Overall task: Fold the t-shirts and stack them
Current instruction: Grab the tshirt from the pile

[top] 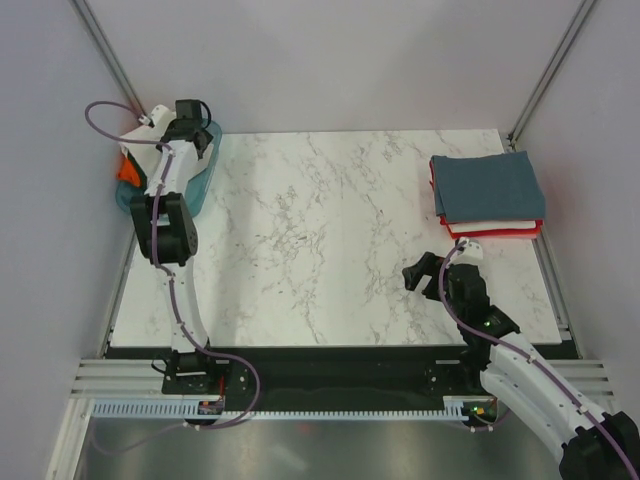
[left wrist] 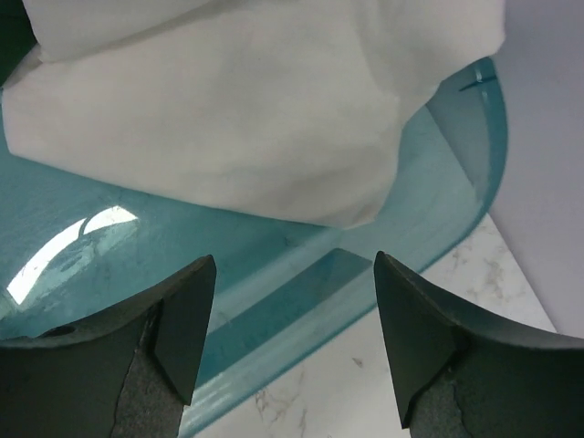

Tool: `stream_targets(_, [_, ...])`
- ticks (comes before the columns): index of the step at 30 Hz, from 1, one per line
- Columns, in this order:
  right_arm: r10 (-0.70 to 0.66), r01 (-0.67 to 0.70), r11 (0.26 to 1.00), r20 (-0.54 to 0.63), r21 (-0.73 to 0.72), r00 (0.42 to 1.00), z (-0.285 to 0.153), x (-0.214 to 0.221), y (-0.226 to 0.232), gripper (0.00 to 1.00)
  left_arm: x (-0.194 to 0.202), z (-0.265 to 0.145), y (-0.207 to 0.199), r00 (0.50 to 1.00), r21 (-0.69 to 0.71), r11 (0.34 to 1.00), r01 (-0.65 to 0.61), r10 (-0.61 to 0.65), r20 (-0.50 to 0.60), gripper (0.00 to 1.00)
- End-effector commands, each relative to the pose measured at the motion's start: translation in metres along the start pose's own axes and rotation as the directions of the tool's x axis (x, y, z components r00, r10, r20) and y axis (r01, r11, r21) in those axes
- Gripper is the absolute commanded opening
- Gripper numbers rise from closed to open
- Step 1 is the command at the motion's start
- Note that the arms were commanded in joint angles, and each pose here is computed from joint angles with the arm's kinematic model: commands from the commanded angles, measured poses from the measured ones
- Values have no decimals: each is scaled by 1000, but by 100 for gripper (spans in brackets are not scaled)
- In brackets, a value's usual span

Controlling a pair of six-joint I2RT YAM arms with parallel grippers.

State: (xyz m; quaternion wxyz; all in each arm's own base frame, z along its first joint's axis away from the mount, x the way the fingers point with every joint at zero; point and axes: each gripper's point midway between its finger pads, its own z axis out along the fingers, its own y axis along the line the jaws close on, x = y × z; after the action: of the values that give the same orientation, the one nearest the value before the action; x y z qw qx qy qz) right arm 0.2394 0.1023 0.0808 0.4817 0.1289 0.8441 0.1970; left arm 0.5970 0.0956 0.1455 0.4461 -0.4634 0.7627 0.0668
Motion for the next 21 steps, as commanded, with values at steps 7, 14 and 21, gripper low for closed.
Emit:
stream_targets(7, [6,-6,1000,35,-1,999,1,-13,5,98,4,75,35,980,-75,980,186,-191,-62,73])
stream_targets(14, [1,0,1000,29,-17,1000,2,-11,8,98,20,118,56,962,-100,966,240,-251,-112,67])
stream_targets(21, [-2,3,1000,33,-19,999,3,-12,8,98,43,141,55,938,-75,954,289,-298,-177,53])
